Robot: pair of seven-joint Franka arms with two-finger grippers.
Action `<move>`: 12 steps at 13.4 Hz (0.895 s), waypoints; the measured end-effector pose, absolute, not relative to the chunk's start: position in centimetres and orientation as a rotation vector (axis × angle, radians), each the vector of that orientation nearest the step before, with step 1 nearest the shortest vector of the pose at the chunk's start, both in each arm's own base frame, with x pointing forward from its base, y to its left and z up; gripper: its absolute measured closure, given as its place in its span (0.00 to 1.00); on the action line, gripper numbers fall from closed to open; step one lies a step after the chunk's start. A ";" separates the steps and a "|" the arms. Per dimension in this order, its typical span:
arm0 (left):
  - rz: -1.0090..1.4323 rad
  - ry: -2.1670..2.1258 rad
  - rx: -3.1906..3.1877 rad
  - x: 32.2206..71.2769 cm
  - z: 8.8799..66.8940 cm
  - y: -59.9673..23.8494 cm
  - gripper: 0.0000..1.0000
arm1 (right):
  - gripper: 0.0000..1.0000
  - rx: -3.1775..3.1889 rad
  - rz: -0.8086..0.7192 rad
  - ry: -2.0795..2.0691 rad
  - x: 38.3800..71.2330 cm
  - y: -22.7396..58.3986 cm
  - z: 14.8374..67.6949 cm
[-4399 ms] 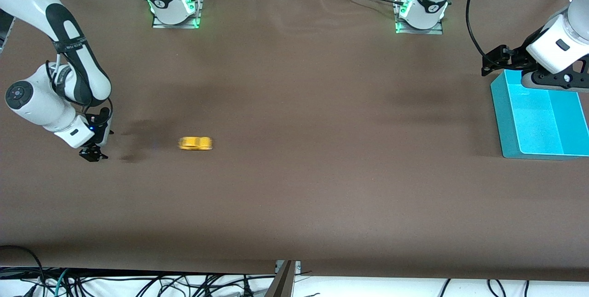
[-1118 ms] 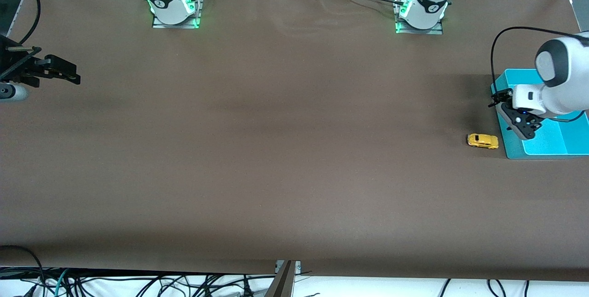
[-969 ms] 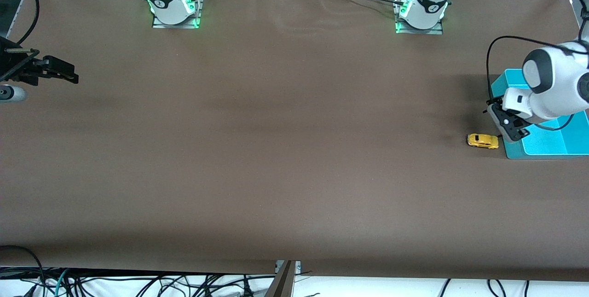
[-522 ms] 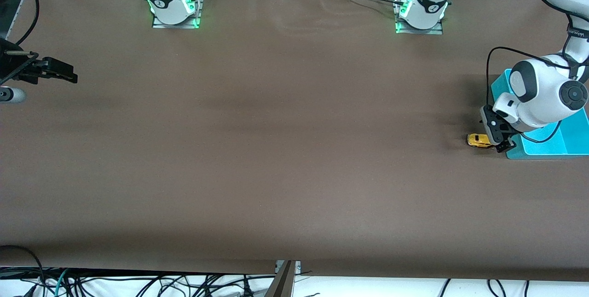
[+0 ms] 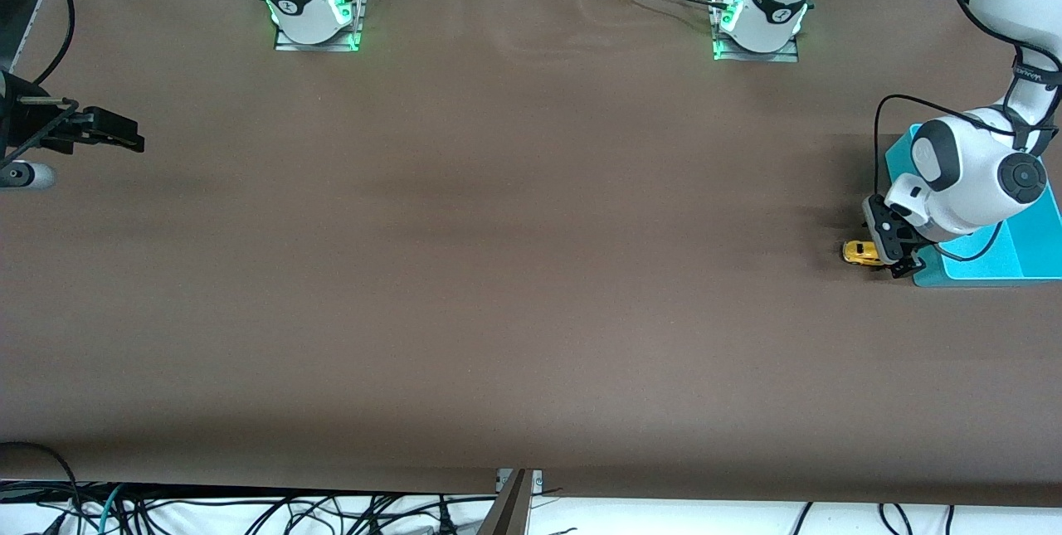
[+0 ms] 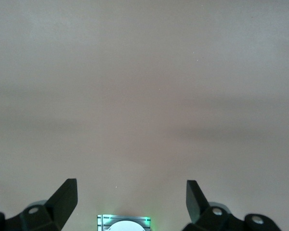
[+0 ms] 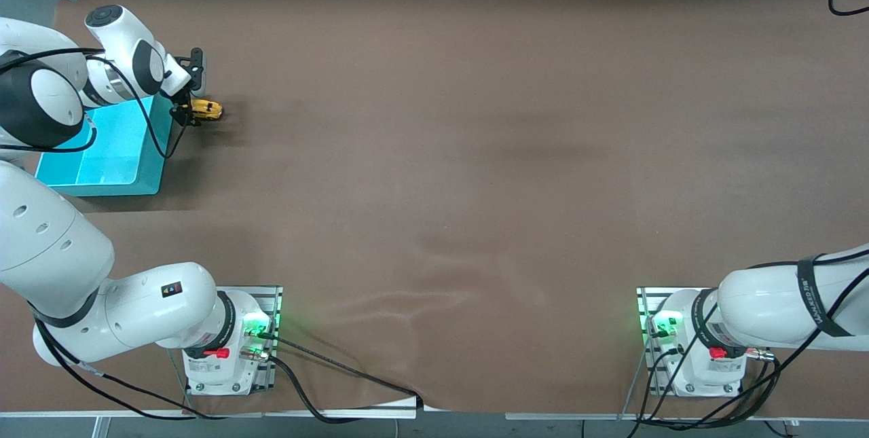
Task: Wind and store yellow beetle car
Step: 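Lower the left gripper onto the yellow car beside the box, then grasp the yellow car with the left gripper and lift it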
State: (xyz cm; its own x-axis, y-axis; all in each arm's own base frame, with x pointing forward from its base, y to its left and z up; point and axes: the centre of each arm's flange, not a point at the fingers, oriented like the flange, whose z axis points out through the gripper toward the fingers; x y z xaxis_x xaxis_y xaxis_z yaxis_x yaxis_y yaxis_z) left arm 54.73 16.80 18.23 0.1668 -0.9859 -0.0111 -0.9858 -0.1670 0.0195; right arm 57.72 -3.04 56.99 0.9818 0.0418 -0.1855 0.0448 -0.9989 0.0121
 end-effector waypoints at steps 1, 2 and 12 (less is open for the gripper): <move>-0.036 -2.020 2.391 54.7 18.0 16.8 0.04 | 0.00 3.111 -0.293 0.064 57.8 -3.2 56.8; -0.038 -2.019 2.389 54.6 17.8 16.8 0.12 | 0.00 3.111 -0.292 0.063 57.9 -3.2 56.7; -0.061 -2.184 2.177 57.4 23.7 14.4 0.54 | 0.00 3.112 -0.273 0.069 58.1 -3.0 57.0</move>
